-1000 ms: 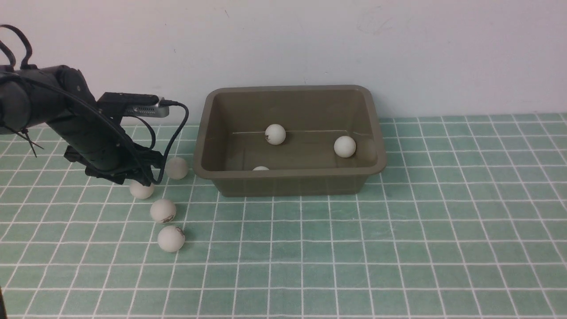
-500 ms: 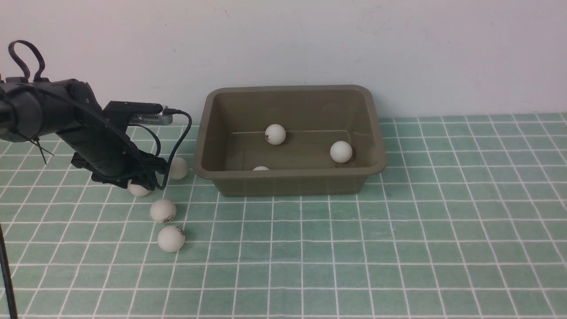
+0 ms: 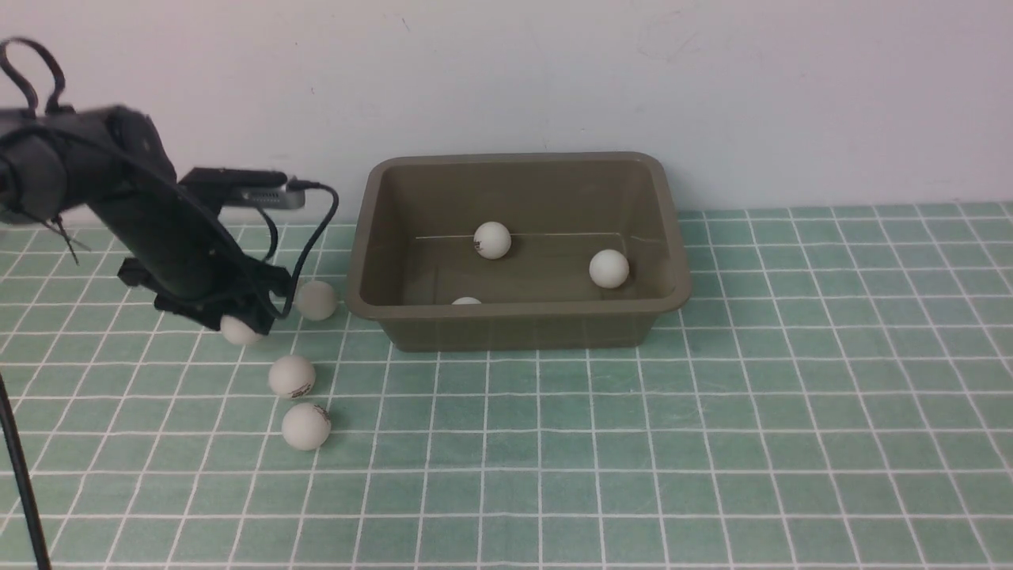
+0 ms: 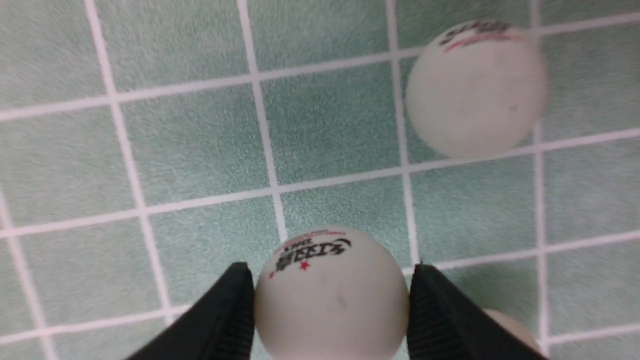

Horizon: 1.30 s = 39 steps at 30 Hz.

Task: Put the table tennis balls in the box on the green coffee tablecloth.
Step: 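Reach for and grasp a ping pong ball on the table beside the basket, then drop the ball into the bin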

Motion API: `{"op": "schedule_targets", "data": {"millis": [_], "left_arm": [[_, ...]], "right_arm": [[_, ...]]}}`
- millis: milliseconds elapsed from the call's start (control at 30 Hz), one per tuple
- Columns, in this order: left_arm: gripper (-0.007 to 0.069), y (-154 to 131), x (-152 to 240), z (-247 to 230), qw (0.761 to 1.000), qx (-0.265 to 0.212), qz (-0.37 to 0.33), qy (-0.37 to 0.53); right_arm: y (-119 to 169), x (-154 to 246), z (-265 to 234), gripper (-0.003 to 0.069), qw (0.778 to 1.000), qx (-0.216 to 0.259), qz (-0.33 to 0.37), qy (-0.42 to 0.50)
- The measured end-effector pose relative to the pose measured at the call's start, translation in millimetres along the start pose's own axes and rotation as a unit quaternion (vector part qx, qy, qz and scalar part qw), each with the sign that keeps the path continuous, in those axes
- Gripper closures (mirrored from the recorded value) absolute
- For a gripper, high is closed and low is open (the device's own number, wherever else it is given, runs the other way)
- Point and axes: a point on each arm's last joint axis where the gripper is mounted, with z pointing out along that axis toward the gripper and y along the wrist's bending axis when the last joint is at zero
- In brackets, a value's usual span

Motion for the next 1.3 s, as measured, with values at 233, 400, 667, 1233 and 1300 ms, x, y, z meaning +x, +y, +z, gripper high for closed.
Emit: {"op": "schedule_targets", "data": {"millis": [233,400,667,1233,1300], "left_arm": [[0.0273,-8.2,-30.8,-67.5,1.0,0.018,0.017,-0.003],[0.0273,-33.8,-56.8,-120.3,0.992,0.082,0.039,-0.085],[0.0273,-120.0,-59.1,-87.7,0.975,0.148,0.156,-0.062],[0.0194,-131.0,-77.8,-45.3,0.974,0.149,0.166,-0.044],[0.0214,-117.7,-87.2,-62.2,0.975,0.135,0.16,-0.077]], "right_arm": [[0.0,-0.1,0.0,0.0673,1.0,0.0,0.0,0.0],[0.0,-0.1,0.0,0.0673,1.0,0.0,0.0,0.0],[0.0,-0.1,0.0,0.0673,1.0,0.0,0.0,0.0],[1.8,-0.6,0.0,0.0673,1.0,-0.01,0.008,-0.003],[1.8,-0.6,0.0,0.0673,1.0,-0.01,0.008,-0.003]]}}
